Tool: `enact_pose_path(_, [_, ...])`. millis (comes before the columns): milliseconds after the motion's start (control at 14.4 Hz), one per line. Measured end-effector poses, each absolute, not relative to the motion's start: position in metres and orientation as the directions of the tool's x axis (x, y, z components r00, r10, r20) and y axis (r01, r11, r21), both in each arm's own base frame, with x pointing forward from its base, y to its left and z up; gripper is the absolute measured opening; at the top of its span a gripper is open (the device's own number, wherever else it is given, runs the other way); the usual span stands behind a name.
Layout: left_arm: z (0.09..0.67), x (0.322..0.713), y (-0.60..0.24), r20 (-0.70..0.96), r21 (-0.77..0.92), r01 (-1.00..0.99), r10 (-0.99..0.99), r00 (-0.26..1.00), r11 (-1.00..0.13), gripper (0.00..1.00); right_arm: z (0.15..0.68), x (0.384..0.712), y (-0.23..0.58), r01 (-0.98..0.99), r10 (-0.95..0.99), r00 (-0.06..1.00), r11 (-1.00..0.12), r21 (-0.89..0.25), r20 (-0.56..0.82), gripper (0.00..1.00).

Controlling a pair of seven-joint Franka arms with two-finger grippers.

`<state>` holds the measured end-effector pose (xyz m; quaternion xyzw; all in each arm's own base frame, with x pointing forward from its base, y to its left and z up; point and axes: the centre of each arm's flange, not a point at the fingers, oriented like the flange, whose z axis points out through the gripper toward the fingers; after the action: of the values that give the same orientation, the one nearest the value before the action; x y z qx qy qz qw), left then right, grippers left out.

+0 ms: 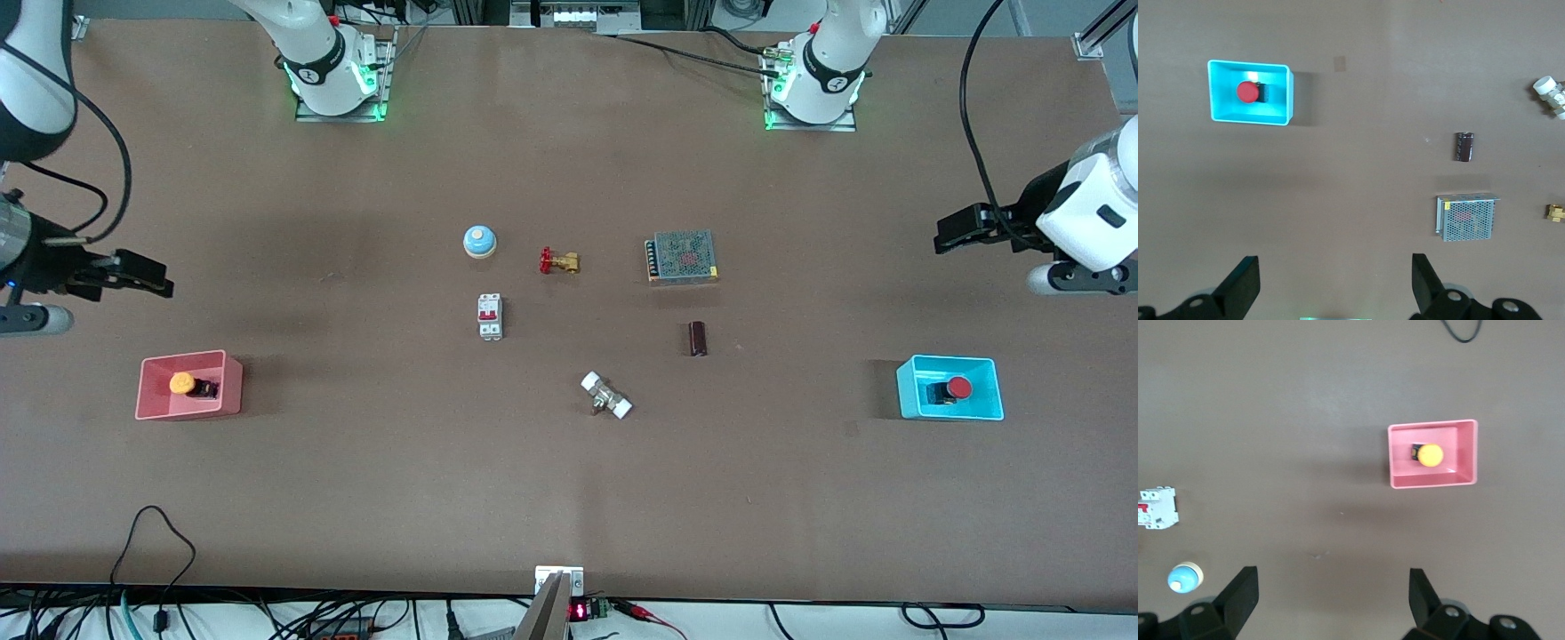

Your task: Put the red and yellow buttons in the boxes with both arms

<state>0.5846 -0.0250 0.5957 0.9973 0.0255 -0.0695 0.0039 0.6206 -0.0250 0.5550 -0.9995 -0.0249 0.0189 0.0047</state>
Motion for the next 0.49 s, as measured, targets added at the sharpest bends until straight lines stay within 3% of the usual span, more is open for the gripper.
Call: enact_pose_path(487, [0.622, 0.541, -0.014, -0.115, -0.014, 0.059, 0.061, 0.991, -0.998, 1.0, 0.573, 0.594, -0.03, -0.004, -0.005, 0.999, -1.0, 0.03, -0.035, 1.0])
